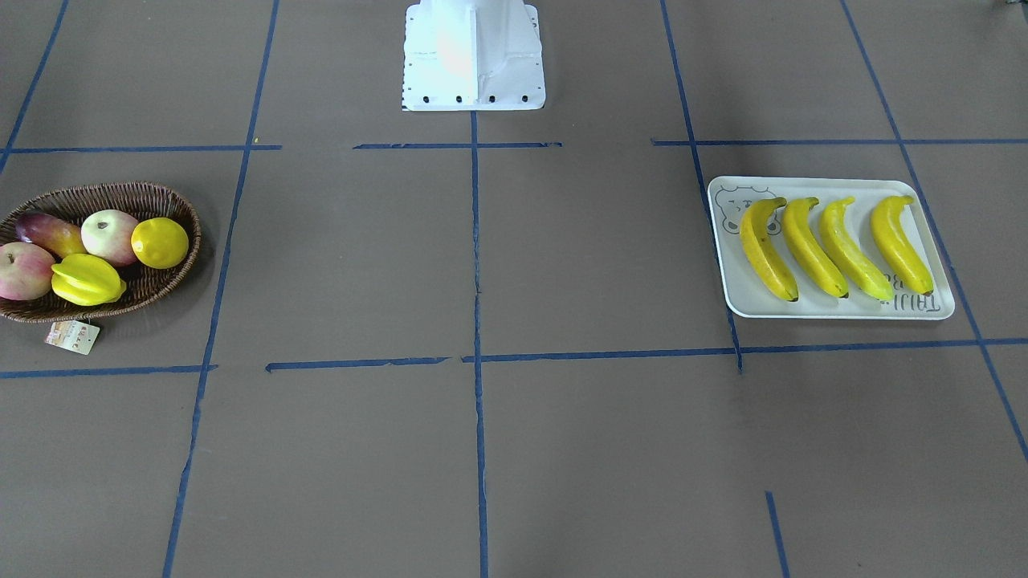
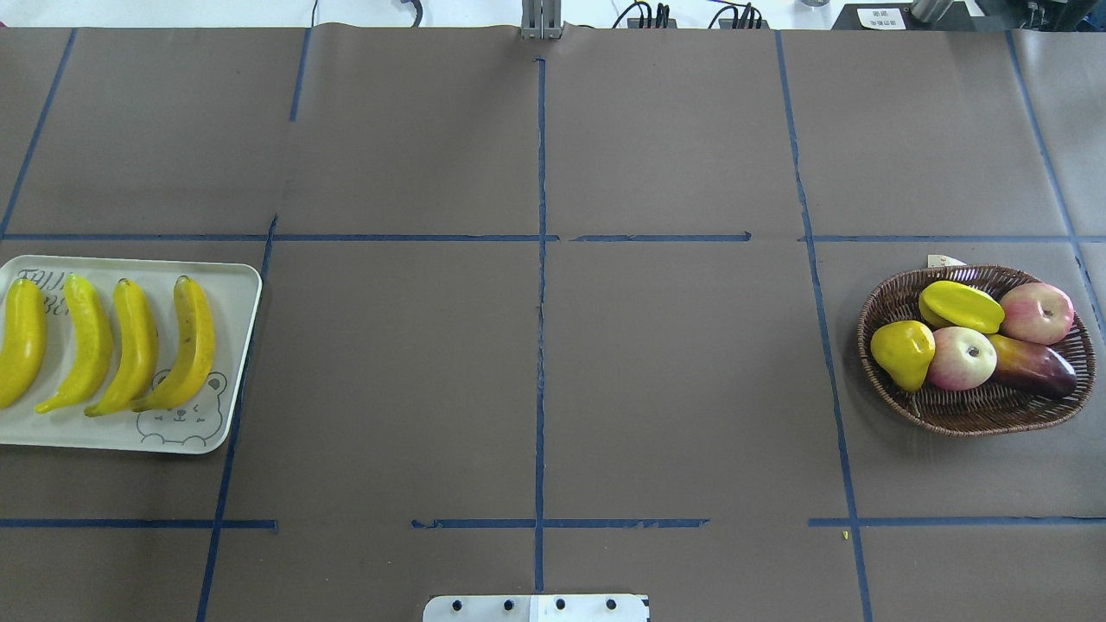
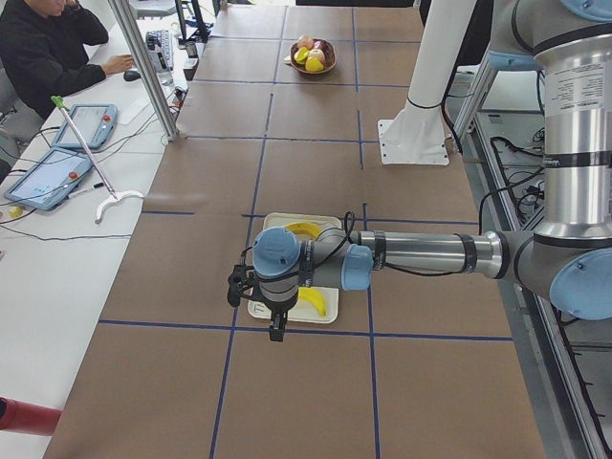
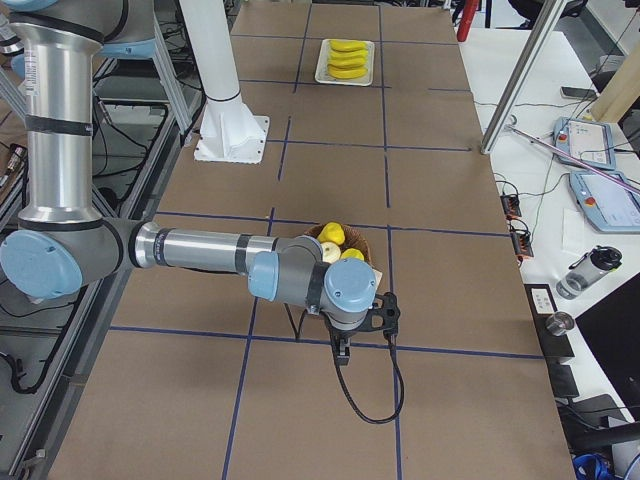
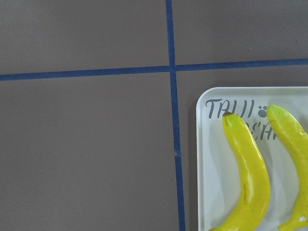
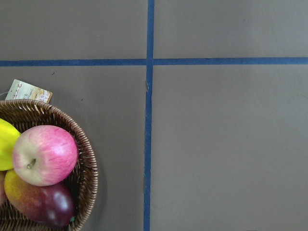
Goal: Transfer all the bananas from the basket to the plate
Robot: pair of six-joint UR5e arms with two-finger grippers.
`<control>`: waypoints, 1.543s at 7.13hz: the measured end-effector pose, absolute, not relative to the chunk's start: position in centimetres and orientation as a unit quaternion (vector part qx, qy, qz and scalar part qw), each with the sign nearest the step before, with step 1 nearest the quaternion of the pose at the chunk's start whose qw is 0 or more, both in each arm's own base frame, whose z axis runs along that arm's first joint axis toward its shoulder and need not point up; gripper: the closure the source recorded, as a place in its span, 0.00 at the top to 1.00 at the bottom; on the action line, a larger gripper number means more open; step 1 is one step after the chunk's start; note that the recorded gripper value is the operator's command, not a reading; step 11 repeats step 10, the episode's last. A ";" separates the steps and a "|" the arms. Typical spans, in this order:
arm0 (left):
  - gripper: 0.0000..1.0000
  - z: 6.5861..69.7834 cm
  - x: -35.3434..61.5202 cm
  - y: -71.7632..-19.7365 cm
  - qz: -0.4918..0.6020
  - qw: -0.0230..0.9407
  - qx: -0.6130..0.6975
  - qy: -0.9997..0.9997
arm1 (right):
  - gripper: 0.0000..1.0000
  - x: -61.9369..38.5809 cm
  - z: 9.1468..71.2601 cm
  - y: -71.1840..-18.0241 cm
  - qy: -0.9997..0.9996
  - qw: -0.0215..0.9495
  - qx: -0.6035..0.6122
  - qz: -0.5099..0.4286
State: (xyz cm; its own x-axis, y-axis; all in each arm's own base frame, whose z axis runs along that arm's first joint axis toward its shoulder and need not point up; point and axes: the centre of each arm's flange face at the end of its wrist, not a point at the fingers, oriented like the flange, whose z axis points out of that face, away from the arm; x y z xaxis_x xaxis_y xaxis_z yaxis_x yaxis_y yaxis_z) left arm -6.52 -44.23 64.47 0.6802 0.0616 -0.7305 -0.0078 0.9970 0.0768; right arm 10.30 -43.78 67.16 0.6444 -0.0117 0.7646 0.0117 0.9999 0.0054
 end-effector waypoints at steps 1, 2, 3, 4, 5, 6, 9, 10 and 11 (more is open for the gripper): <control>1.00 64.5 -6.5 -44.2 0.019 0.916 0.034 0.399 | 1.00 10.3 67.4 -43.6 -0.422 0.907 -0.002 -0.005; 1.00 64.4 -6.5 -44.3 0.018 0.916 0.034 0.399 | 1.00 10.3 67.4 -43.5 -0.422 0.907 -0.002 -0.005; 1.00 64.4 -6.5 -44.3 0.018 0.916 0.033 0.399 | 1.00 10.3 67.4 -43.5 -0.421 0.907 -0.002 -0.005; 1.00 64.4 -6.5 -44.3 0.017 0.916 0.033 0.399 | 1.00 10.3 67.4 -43.5 -0.421 0.907 -0.002 -0.005; 1.00 64.4 -6.6 -44.3 0.017 0.916 0.033 0.399 | 1.00 10.3 67.4 -43.6 -0.421 0.907 -0.002 -0.005; 1.00 64.4 -6.6 -44.3 0.017 0.916 0.033 0.400 | 1.00 10.4 67.3 -43.6 -0.421 0.907 -0.001 -0.005; 1.00 64.5 -6.6 -44.3 0.016 0.916 0.033 0.399 | 1.00 10.4 67.1 -43.9 -0.421 0.907 0.002 -0.006; 1.00 64.5 -6.6 -44.3 0.016 0.916 0.032 0.399 | 1.00 10.4 67.0 -44.0 -0.421 0.907 0.002 -0.006; 1.00 64.5 -6.6 -44.3 0.016 0.916 0.032 0.399 | 1.00 10.4 67.0 -44.0 -0.421 0.907 0.002 -0.006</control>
